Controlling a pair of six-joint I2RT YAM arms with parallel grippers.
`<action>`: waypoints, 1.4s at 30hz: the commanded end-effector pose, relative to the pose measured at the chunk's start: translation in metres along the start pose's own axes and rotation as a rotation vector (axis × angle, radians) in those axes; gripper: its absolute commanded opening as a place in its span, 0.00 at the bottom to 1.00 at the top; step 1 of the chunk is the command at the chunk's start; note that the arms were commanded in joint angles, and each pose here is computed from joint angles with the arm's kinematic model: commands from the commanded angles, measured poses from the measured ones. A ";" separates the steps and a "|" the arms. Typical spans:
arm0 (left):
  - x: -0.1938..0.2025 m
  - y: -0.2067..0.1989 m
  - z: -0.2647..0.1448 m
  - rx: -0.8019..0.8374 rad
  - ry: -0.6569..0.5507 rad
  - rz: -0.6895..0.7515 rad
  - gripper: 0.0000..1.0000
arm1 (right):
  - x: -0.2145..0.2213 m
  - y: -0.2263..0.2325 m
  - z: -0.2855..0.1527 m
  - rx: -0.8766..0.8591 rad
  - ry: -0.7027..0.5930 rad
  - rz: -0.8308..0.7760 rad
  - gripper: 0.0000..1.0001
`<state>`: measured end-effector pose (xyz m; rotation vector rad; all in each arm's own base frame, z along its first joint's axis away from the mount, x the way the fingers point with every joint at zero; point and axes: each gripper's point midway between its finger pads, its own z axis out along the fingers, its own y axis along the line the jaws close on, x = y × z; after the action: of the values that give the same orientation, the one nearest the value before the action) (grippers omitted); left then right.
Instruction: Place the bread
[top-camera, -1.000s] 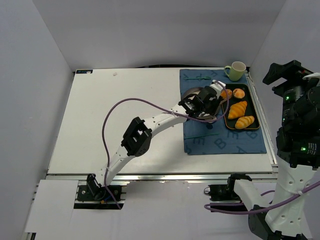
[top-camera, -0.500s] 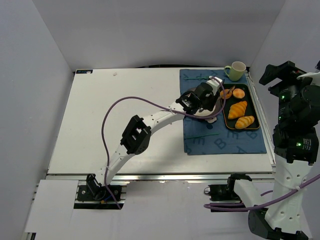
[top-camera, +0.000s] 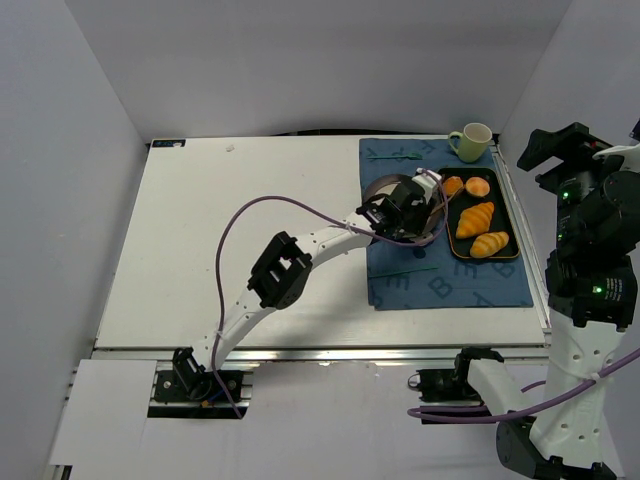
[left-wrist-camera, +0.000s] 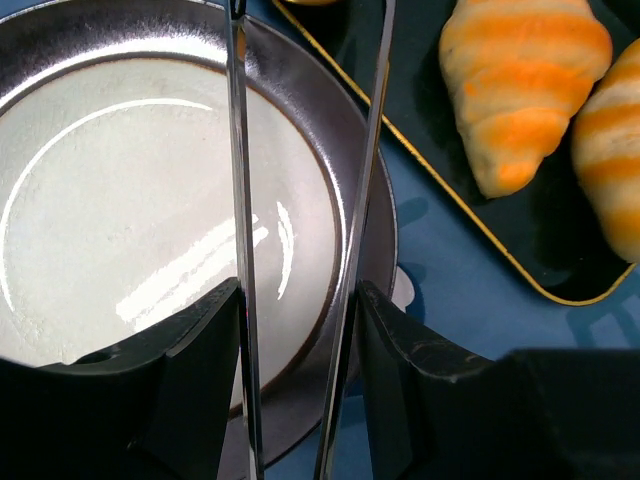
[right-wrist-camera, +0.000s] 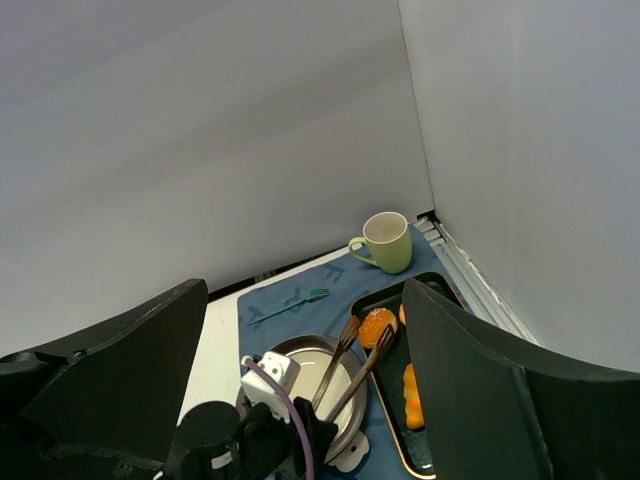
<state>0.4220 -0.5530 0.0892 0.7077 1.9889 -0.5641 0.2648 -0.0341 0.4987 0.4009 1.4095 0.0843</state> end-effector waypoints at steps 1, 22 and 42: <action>-0.025 -0.002 -0.009 -0.002 -0.059 -0.007 0.57 | -0.013 0.007 0.000 -0.030 -0.055 0.008 0.85; -0.021 -0.010 -0.004 0.040 -0.053 0.001 0.10 | -0.010 0.006 0.002 -0.030 -0.054 0.005 0.84; -0.149 -0.045 -0.102 0.026 -0.287 0.008 0.00 | -0.038 0.026 -0.036 -0.120 -0.063 0.047 0.84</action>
<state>0.4001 -0.5676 0.1266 0.7305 1.9230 -0.5671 0.2529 -0.0275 0.5090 0.3806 1.3999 0.1149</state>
